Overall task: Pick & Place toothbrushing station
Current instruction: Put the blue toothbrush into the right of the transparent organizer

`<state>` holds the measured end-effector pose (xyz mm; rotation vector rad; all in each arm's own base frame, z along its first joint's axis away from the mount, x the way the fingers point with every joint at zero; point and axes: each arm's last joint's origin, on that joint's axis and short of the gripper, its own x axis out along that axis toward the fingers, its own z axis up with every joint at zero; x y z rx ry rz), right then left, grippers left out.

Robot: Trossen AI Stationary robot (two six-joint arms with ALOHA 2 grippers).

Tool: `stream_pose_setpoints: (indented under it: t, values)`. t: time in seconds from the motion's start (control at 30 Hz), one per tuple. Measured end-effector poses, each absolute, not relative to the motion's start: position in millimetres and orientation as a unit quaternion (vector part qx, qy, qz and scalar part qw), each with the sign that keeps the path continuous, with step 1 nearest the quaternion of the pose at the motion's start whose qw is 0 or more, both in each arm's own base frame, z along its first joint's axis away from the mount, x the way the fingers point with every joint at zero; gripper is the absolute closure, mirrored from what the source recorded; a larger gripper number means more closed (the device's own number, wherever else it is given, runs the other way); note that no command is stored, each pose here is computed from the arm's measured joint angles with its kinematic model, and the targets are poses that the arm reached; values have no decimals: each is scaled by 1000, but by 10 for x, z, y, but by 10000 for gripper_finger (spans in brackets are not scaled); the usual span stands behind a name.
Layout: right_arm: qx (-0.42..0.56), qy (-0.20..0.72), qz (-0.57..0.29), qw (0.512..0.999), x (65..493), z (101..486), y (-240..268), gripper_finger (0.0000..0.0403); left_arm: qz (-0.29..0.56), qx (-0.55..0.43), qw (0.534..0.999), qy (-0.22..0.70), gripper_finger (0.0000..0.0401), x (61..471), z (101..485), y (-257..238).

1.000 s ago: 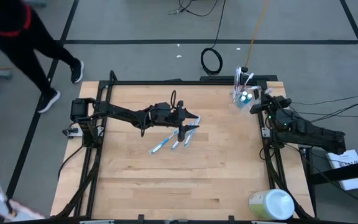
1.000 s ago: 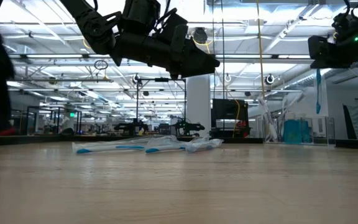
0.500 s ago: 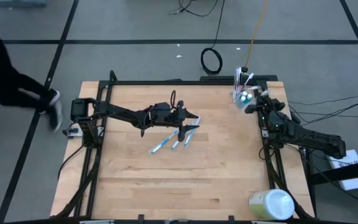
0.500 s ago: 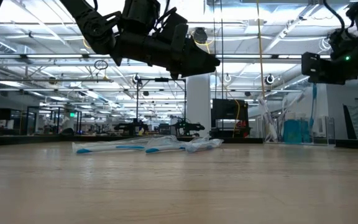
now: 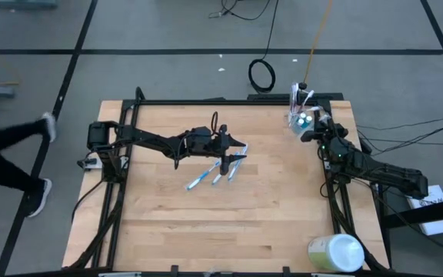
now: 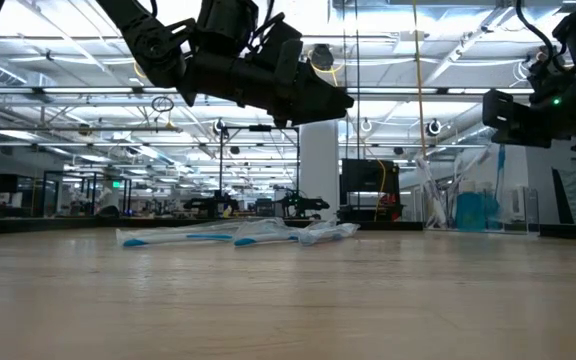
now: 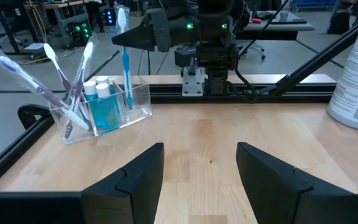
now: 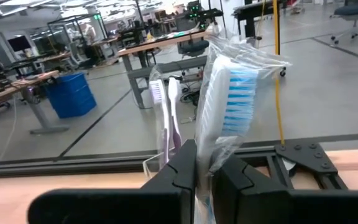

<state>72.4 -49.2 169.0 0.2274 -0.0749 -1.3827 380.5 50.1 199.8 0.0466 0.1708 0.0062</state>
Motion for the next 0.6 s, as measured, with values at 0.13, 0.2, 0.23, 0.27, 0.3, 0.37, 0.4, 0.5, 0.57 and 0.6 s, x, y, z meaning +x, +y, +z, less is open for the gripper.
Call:
stream_pose_setpoints:
  t: [0.13, 0.2, 0.23, 0.27, 0.3, 0.37, 0.4, 0.5, 0.57, 0.6]
  values:
    - [113, -36, -633, 765, 725, 1678, -491, 387, 3, 23, 996, 85, 192, 3805, 1998, 501]
    - [116, -32, -622, 773, 735, 1674, -489, 387, 3, 23, 996, 85, 192, 3805, 1998, 501]
    - [117, -29, -616, 778, 741, 1670, -488, 387, 3, 23, 996, 85, 192, 3805, 1998, 501]
    - [117, -26, -615, 780, 745, 1666, -489, 387, 3, 23, 996, 85, 192, 3805, 1998, 501]
    - [116, -22, -614, 781, 750, 1661, -490, 387, 3, 23, 996, 85, 192, 3805, 1998, 501]
    - [110, -14, -617, 779, 755, 1651, -493, 387, 3, 23, 996, 85, 192, 3805, 1998, 501]
    - [107, -10, -619, 778, 758, 1647, -494, 387, 3, 23, 996, 85, 192, 3805, 1998, 501]
    - [96, 4, -620, 779, 768, 1635, -497, 386, 3, 23, 996, 85, 192, 3805, 1998, 501]
    - [94, 9, -622, 777, 772, 1628, -499, 385, 3, 23, 996, 85, 192, 3805, 1998, 501]
    - [93, 11, -623, 777, 774, 1625, -500, 385, 3, 23, 996, 85, 192, 3805, 1998, 501]
